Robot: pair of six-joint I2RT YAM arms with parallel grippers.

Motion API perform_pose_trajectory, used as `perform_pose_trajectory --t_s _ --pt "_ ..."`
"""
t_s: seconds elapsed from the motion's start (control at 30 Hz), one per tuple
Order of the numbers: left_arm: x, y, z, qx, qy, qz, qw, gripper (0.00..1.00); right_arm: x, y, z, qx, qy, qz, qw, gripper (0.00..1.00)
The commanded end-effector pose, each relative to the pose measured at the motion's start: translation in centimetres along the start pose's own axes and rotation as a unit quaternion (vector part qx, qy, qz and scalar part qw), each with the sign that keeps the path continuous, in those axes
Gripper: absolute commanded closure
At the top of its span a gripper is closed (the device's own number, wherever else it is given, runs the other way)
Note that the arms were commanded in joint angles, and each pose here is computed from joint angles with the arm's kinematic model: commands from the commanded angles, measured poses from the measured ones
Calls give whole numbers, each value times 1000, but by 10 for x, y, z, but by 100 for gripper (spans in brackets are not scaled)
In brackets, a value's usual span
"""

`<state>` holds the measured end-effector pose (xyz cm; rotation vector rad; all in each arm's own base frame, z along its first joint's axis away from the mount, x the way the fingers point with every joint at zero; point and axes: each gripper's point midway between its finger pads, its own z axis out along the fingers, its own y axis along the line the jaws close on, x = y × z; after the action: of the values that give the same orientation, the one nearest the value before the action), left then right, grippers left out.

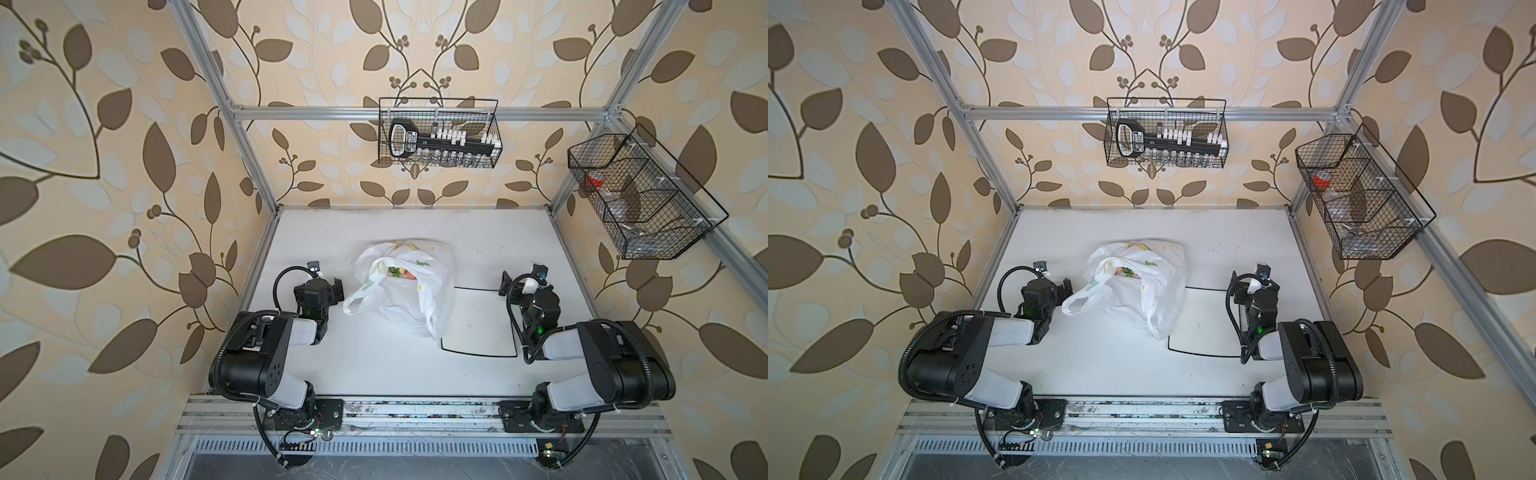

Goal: Take the fake fruits out of the plastic bag

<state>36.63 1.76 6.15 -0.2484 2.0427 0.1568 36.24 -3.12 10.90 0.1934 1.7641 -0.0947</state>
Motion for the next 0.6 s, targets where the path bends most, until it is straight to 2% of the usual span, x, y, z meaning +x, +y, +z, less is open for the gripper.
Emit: perform_pose_trajectory --t_s 0.0,0.57 --pt "-23 5 3 -14 -35 -3 999 1 -9 -2 4 6 -15 -3 1000 1" --pt "-23 5 3 -14 -35 -3 999 1 -9 -1 4 5 -15 -2 1000 1"
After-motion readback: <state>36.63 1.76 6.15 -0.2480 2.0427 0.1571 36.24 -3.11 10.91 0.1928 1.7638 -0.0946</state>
